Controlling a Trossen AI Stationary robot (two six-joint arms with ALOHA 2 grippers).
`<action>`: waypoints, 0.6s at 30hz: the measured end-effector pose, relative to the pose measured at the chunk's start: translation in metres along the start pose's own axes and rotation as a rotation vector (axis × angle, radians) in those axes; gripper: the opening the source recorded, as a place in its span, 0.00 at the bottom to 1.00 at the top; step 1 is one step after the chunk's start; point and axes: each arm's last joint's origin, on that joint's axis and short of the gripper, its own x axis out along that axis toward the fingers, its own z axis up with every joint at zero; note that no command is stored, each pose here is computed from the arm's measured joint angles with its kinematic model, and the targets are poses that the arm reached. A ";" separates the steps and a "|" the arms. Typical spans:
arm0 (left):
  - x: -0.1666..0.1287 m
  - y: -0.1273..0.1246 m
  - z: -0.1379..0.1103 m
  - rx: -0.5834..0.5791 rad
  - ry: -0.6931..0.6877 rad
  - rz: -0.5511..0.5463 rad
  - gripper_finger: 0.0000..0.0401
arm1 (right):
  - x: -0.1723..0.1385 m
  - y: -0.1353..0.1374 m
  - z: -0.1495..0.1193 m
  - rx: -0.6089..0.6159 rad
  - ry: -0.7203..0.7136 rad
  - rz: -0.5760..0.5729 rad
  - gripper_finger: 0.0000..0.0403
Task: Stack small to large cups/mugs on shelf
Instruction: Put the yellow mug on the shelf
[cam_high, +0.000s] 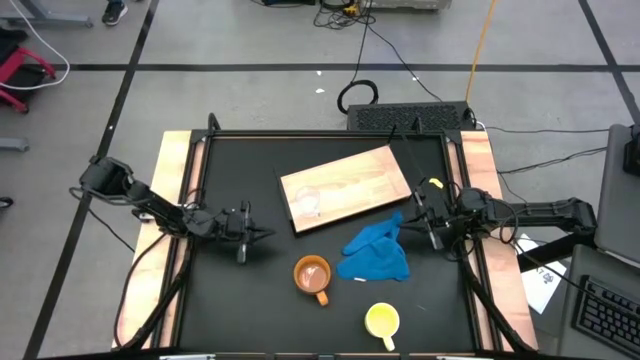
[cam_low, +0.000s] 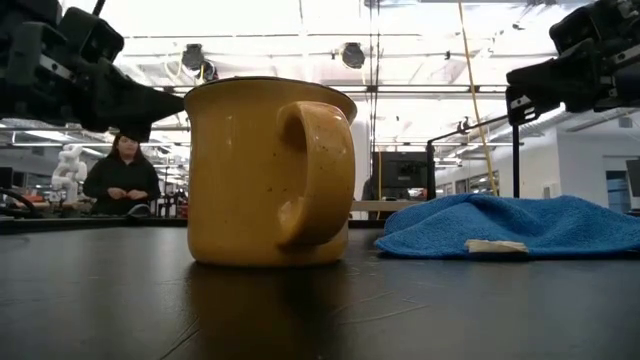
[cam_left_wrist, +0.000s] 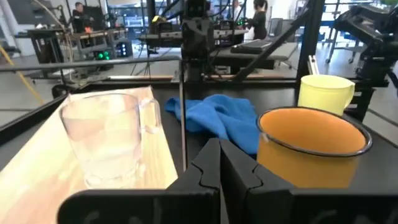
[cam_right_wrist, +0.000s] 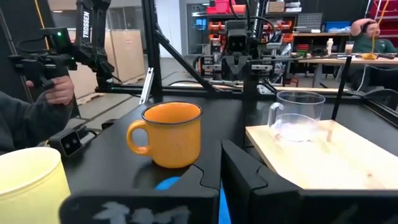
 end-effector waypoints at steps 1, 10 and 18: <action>0.000 0.001 0.000 -0.004 -0.001 0.003 0.00 | 0.000 0.000 0.000 -0.002 0.002 0.000 0.00; 0.000 0.001 0.001 -0.010 -0.006 -0.001 0.00 | 0.004 0.005 -0.003 -0.045 0.028 0.090 0.00; 0.000 0.001 0.001 -0.015 -0.008 -0.002 0.00 | 0.016 0.023 0.009 -0.072 0.079 0.214 0.00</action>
